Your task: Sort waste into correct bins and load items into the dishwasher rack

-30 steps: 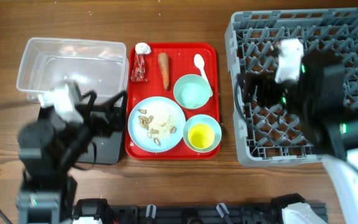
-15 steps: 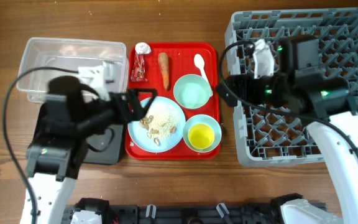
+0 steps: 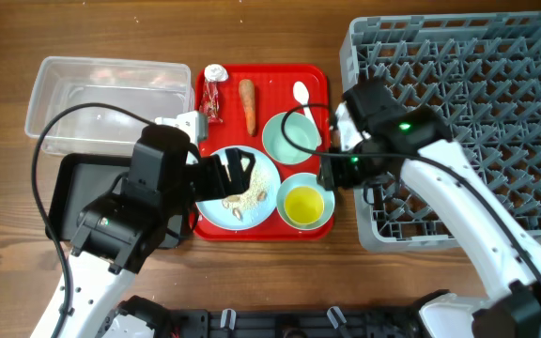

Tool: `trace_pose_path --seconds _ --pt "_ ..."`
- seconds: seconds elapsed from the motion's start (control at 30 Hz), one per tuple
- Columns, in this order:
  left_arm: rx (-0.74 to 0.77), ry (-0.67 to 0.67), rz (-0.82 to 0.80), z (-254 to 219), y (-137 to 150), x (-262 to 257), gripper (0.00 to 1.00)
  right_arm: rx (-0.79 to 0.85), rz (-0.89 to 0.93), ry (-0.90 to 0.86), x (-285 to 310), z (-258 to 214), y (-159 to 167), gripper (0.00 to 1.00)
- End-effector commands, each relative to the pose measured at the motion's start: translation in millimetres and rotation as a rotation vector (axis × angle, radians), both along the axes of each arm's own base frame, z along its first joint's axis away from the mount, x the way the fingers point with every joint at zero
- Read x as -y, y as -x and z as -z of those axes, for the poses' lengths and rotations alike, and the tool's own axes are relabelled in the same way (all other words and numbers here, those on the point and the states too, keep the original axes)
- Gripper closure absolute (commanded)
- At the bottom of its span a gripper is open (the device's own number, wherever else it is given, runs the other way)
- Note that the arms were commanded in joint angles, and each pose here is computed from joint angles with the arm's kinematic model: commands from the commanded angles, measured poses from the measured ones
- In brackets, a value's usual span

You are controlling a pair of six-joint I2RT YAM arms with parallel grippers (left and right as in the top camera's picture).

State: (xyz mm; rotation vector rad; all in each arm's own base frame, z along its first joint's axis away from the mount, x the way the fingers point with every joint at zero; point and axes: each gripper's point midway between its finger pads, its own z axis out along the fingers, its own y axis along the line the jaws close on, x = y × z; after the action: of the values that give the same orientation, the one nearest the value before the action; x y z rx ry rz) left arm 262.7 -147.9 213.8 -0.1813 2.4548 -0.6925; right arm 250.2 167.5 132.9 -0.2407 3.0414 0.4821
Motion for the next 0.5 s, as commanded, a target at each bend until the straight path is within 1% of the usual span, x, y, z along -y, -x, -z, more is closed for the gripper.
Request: trace_pose_path --seconds 0.0,0.1,0.23,0.3,0.4,0.43,0.47 --pt "-0.014 -0.013 -0.228 -3.9 -14.6 -36.8 0.07 -0.037 -0.038 0.044 -4.8 16.1 12.4 0.44" --pt "-0.012 -0.009 -0.289 -14.3 -18.7 -52.6 0.15 -0.046 -0.055 0.090 -4.0 30.7 19.0 0.43" --pt "-0.006 -0.078 -0.404 -36.7 -15.7 -86.9 0.13 -0.044 -0.032 0.097 -3.0 41.1 18.6 0.43" --pt "0.000 -0.110 -0.390 -45.2 -11.6 -92.6 0.13 -0.040 -0.028 0.094 -3.6 42.3 17.7 0.44" --pt "-0.039 -0.098 -0.358 -40.8 -4.9 -86.3 0.11 -0.036 -0.029 0.093 -3.9 42.8 16.9 0.45" --pt "-0.056 -0.099 -0.334 -37.5 -2.9 -82.1 0.12 -0.035 -0.029 0.093 -3.9 42.7 16.8 0.47" --pt "-0.065 -0.105 -0.268 -34.2 -1.1 -72.8 0.12 -0.034 -0.014 0.089 -4.4 42.6 15.1 0.50"
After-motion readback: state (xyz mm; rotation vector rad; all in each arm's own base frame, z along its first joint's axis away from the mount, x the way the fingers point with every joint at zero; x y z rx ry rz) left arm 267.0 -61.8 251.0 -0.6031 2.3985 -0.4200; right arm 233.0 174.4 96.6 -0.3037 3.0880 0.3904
